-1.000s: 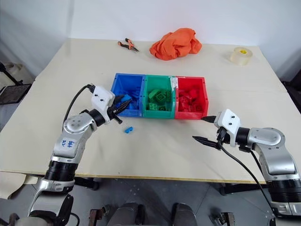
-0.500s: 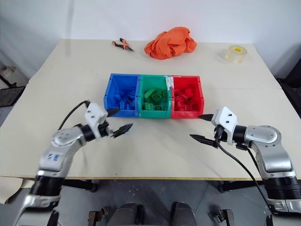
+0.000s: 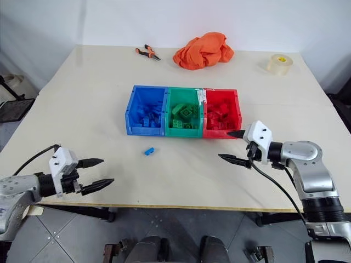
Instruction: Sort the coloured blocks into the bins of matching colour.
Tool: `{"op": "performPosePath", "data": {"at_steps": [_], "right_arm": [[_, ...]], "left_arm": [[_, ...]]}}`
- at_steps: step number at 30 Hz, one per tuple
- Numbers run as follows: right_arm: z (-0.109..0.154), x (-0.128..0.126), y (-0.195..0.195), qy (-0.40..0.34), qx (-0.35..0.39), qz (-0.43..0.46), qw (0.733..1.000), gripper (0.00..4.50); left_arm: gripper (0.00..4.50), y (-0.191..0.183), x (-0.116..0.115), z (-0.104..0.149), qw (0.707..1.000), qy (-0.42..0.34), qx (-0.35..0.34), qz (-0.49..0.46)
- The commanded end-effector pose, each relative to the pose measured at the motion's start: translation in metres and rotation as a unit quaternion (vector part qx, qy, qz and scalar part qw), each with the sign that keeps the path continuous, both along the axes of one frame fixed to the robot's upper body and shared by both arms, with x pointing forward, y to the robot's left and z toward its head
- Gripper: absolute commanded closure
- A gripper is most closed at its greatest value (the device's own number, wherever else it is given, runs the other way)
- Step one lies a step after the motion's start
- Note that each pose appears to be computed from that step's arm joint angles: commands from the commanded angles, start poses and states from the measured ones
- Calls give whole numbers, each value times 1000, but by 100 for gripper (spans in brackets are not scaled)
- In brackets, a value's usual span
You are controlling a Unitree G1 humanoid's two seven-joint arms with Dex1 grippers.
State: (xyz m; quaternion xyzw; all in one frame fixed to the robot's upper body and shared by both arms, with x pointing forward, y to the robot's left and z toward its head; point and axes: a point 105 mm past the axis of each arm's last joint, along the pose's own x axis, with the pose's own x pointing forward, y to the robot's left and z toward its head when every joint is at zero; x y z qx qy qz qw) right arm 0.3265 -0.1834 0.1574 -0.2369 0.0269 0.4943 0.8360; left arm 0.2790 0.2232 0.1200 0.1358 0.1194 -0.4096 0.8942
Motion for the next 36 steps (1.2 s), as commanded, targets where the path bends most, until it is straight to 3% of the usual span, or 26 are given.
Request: {"op": "performPosePath", "data": {"at_steps": [1,8,15,18,23,26,28,36], "right_arm": [[9,1,1,-19,0,5,1000,31],[11,-2,-1,-24,5,-5,1000,31],[10,-7,-6,-25,5,-20,999,31],[9,-9,-7,-25,7,-24,999,31],[8,-11,-8,-25,7,-30,999,31],[8,-11,-9,-26,8,-32,999,31],[8,-11,-9,-26,8,-33,999,31],[7,-8,-7,-29,12,-31,999,31]], "left_arm": [[9,-17,19,-1,1000,-28,4,-4],[9,-54,61,-23,999,-47,17,-14],[9,-82,75,-24,998,-55,2,-41],[70,-88,75,-26,997,-48,2,-53],[232,-87,71,-25,997,-44,6,-58],[323,-84,70,-12,997,-60,3,-53],[389,-84,72,10,995,-90,-7,-47],[397,-84,84,75,984,-171,-42,-14]]}}
